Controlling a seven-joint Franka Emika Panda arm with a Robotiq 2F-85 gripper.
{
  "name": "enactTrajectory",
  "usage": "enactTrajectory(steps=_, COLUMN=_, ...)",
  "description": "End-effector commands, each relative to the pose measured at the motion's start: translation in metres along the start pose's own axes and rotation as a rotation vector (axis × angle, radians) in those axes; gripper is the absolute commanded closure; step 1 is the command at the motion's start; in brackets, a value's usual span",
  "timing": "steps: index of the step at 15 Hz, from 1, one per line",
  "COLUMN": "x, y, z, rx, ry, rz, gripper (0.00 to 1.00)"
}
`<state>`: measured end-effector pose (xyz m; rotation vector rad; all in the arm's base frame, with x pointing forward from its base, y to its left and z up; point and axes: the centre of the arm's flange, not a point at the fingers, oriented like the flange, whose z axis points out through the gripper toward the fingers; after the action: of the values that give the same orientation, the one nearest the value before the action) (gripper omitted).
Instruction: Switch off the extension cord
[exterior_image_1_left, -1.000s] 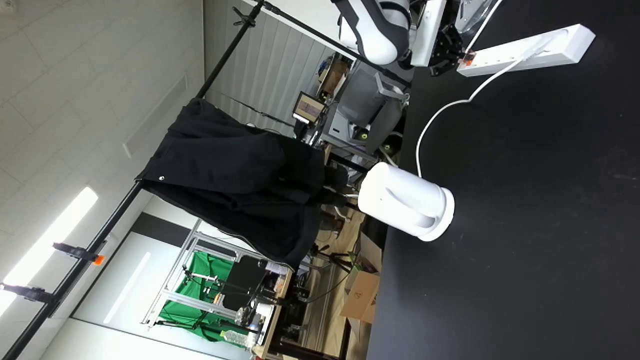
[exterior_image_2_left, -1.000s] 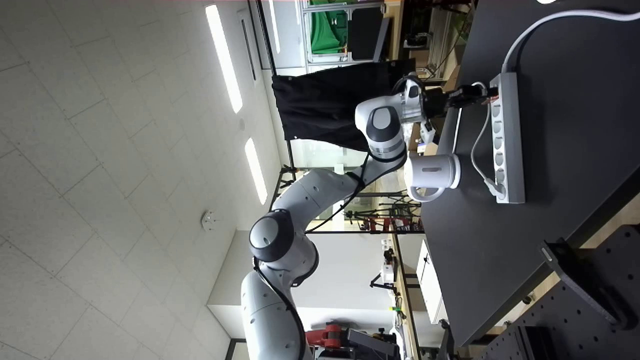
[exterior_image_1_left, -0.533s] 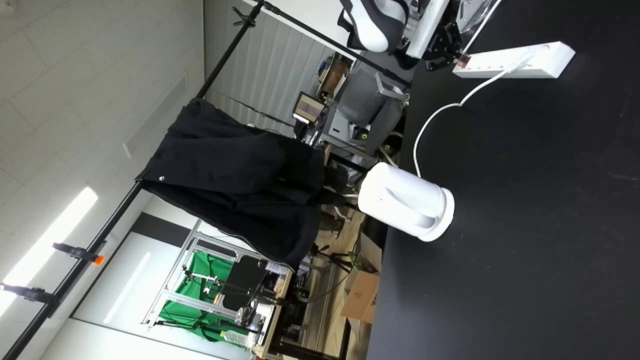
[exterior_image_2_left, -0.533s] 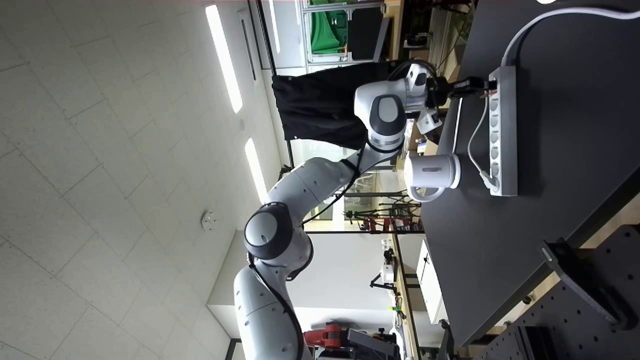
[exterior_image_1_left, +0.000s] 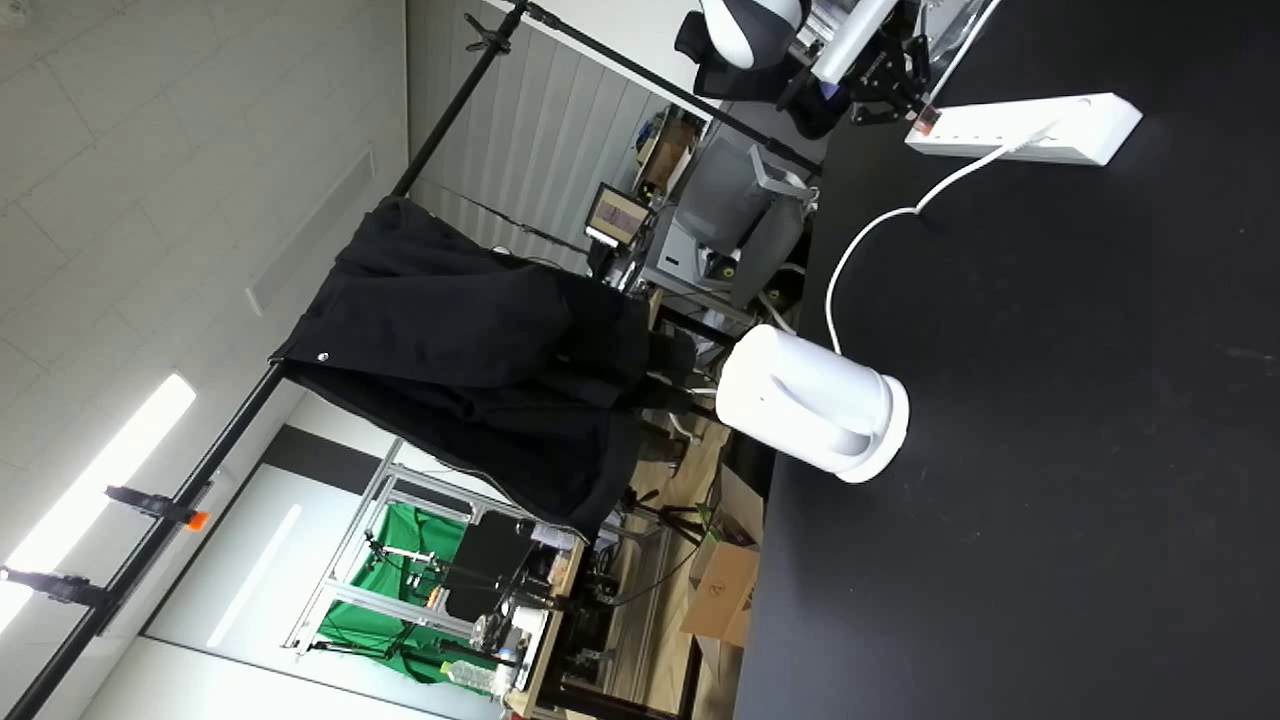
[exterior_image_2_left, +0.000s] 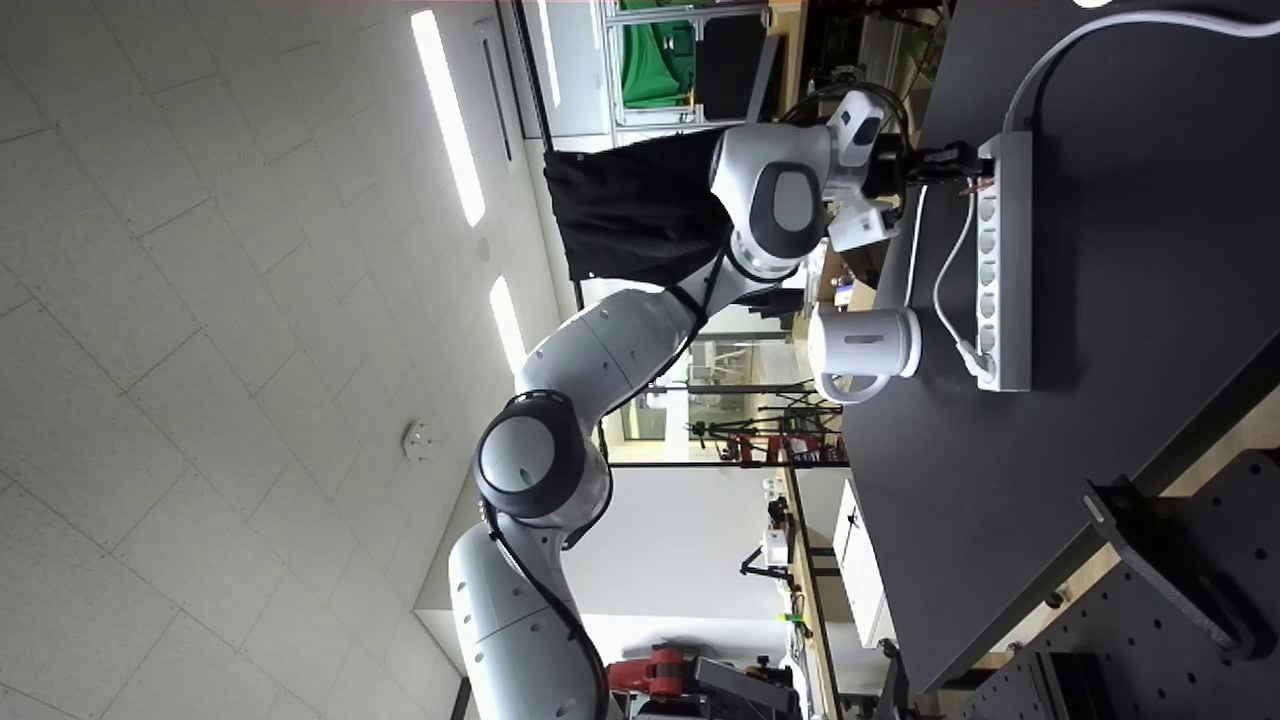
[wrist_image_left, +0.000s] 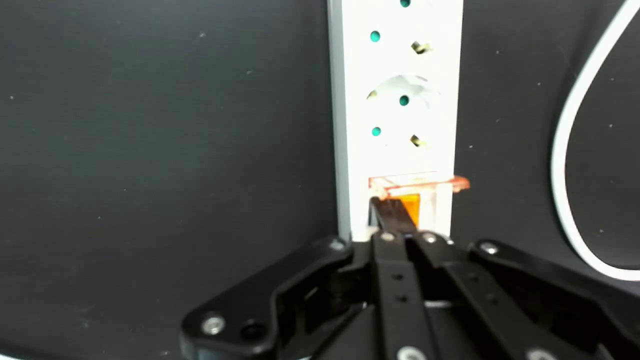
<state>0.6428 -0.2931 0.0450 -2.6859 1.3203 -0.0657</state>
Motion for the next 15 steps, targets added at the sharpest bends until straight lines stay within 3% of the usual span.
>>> enactTrajectory(steps=1, x=0.005, y=0.001, z=-0.004, rx=0.004, ry=-0.005, rz=0.010, gripper=1.00)
enactTrajectory(steps=8, x=0.005, y=-0.030, z=-0.108, rx=-0.008, ry=0.132, rz=-0.052, gripper=1.00)
enactTrajectory(steps=9, x=0.006, y=-0.034, z=-0.121, rx=-0.005, ry=0.149, rz=-0.057, gripper=0.74)
enactTrajectory(steps=11, x=0.005, y=-0.040, z=-0.139, rx=-0.019, ry=0.171, rz=-0.083, gripper=0.68)
enactTrajectory(steps=15, x=-0.002, y=-0.041, z=-0.152, rx=-0.052, ry=0.168, rz=-0.115, gripper=0.40)
